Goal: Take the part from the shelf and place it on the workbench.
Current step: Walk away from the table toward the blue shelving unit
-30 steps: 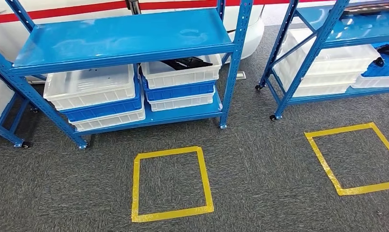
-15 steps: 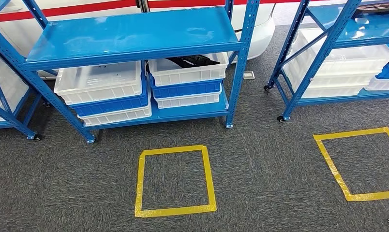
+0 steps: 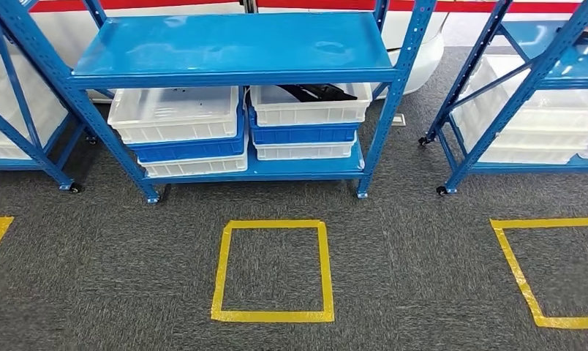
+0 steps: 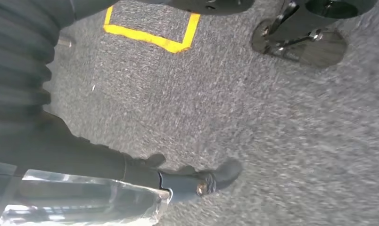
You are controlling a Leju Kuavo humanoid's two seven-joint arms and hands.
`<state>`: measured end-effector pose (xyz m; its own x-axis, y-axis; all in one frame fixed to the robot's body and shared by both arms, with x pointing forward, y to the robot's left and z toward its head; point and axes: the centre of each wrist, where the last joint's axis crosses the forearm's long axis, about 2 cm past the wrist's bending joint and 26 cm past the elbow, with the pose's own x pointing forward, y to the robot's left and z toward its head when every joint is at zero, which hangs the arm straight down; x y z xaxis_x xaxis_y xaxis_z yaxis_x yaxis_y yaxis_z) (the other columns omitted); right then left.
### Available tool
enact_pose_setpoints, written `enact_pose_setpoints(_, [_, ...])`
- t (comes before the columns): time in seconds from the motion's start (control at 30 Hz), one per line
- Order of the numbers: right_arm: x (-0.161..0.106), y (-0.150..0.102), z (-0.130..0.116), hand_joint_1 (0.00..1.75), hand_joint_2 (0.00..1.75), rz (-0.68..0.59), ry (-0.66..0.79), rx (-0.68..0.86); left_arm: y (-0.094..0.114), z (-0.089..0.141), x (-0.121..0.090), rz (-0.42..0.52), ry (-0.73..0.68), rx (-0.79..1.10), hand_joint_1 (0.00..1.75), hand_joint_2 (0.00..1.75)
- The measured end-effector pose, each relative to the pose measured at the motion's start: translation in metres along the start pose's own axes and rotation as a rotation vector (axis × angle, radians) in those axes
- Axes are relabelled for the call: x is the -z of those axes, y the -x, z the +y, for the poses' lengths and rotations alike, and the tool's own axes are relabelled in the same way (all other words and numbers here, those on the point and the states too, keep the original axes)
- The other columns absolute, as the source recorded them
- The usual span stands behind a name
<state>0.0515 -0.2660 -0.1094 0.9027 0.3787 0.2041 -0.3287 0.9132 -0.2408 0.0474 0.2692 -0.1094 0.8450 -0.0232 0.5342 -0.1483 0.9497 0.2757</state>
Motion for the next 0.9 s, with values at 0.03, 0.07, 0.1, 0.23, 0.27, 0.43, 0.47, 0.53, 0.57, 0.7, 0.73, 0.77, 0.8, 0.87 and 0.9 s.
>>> enact_pose_setpoints(0.03, [0.000,0.001,-0.001,0.00,0.00,0.001,0.004,-0.002,0.000,0.000,0.000,-0.001,0.001,-0.001,0.00,1.75])
enact_pose_setpoints(0.07, [0.000,0.001,-0.001,0.00,0.00,0.005,0.009,-0.002,-0.001,-0.001,0.000,-0.002,0.001,-0.001,0.00,1.75])
enact_pose_setpoints(0.1, [0.000,0.001,-0.002,0.00,0.00,0.010,0.015,-0.002,-0.001,-0.001,0.000,-0.003,0.001,-0.001,0.00,1.75])
enact_pose_setpoints(0.23, [0.000,0.004,-0.002,0.00,0.00,0.030,0.027,0.000,0.000,-0.002,-0.001,-0.001,0.001,-0.001,0.00,1.75])
enact_pose_setpoints(0.27, [0.000,0.004,-0.002,0.00,0.00,0.031,0.028,0.000,0.000,-0.002,-0.001,-0.001,0.002,-0.001,0.00,1.75])
enact_pose_setpoints(0.43, [0.000,0.001,-0.002,0.00,0.87,0.024,0.039,-0.005,0.000,-0.002,-0.001,-0.001,0.001,0.001,0.00,1.75])
enact_pose_setpoints(0.47, [0.000,0.001,-0.002,0.00,1.31,0.023,0.041,-0.004,0.001,-0.001,-0.001,0.000,0.002,0.001,0.00,1.75])
enact_pose_setpoints(0.53, [0.000,0.001,-0.001,0.00,1.75,0.021,0.043,-0.002,0.001,-0.001,-0.001,0.004,0.009,-0.003,0.00,1.75])
enact_pose_setpoints(0.57, [0.000,0.001,-0.001,0.00,1.75,0.019,0.042,0.001,0.002,-0.002,-0.001,0.009,0.015,-0.004,0.00,1.75])
enact_pose_setpoints(0.7, [0.001,-0.006,-0.004,0.00,1.75,-0.007,0.040,0.040,0.020,0.001,-0.010,0.084,0.040,-0.004,0.00,1.31])
enact_pose_setpoints(0.73, [0.002,-0.011,-0.007,0.00,1.75,-0.022,0.040,0.057,0.028,0.003,-0.014,0.113,0.047,-0.004,0.00,0.87])
enact_pose_setpoints(0.77, [0.002,-0.015,-0.009,0.00,1.31,-0.038,0.040,0.076,0.035,0.005,-0.017,0.142,0.055,-0.003,0.00,0.44])
enact_pose_setpoints(0.8, [0.003,-0.020,-0.012,0.00,0.87,-0.052,0.037,0.094,0.042,0.007,-0.020,0.168,0.063,-0.002,0.00,0.00])
enact_pose_setpoints(0.87, [0.004,-0.026,-0.015,0.00,0.00,-0.074,0.029,0.132,0.052,0.011,-0.025,0.213,0.081,0.001,0.00,0.00])
enact_pose_setpoints(0.9, [0.004,-0.027,-0.016,0.00,0.00,-0.079,0.024,0.147,0.056,0.013,-0.027,0.231,0.089,0.001,0.00,0.00])
